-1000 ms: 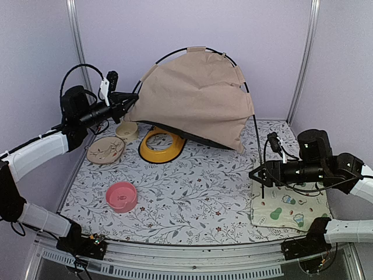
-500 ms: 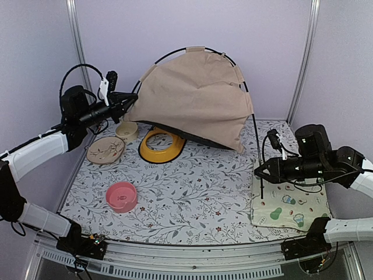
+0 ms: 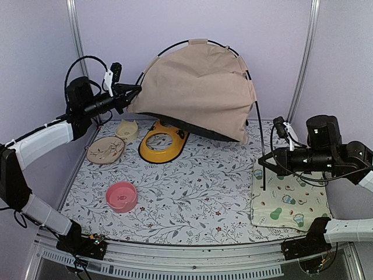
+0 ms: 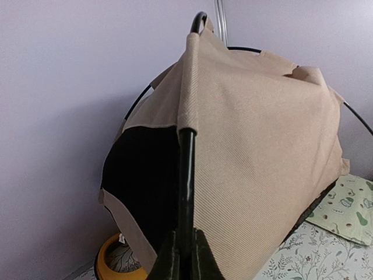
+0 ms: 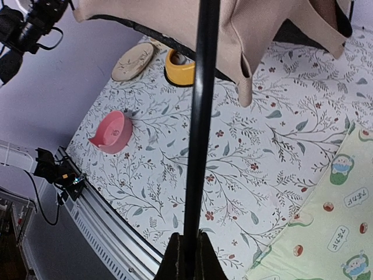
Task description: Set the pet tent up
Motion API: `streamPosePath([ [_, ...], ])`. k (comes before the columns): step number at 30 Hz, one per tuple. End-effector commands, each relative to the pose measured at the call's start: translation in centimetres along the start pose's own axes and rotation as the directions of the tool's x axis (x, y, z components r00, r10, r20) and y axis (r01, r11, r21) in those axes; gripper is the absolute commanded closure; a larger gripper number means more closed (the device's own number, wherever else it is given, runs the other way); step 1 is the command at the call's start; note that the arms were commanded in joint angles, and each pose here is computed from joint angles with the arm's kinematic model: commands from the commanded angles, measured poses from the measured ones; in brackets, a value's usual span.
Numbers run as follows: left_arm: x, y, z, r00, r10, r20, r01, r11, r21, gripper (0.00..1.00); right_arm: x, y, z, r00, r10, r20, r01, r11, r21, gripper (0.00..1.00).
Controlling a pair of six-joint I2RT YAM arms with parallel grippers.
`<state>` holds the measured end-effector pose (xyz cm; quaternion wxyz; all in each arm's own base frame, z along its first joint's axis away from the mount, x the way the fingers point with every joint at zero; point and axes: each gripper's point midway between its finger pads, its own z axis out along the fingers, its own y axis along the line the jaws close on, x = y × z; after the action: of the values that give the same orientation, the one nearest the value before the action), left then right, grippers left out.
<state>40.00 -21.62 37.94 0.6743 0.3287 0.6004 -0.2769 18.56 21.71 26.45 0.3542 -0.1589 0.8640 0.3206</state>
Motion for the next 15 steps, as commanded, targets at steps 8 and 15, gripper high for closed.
streamPosePath([
  [8, -2.2, 1.0, 5.3, 0.995, -0.039, 0.087, 0.036, 0.998, 0.044, 0.97, -4.5, 4.6, -4.5, 0.982, -0.121, 0.148, 0.144, 0.977, -0.156, 1.0],
  [15, 1.1, 4.0, 7.7, 0.99, -0.123, 0.067, 0.13, 0.985, -0.117, 0.51, -4.6, 5.1, -1.5, 0.988, -0.059, 0.14, 0.088, 0.974, -0.211, 1.0],
])
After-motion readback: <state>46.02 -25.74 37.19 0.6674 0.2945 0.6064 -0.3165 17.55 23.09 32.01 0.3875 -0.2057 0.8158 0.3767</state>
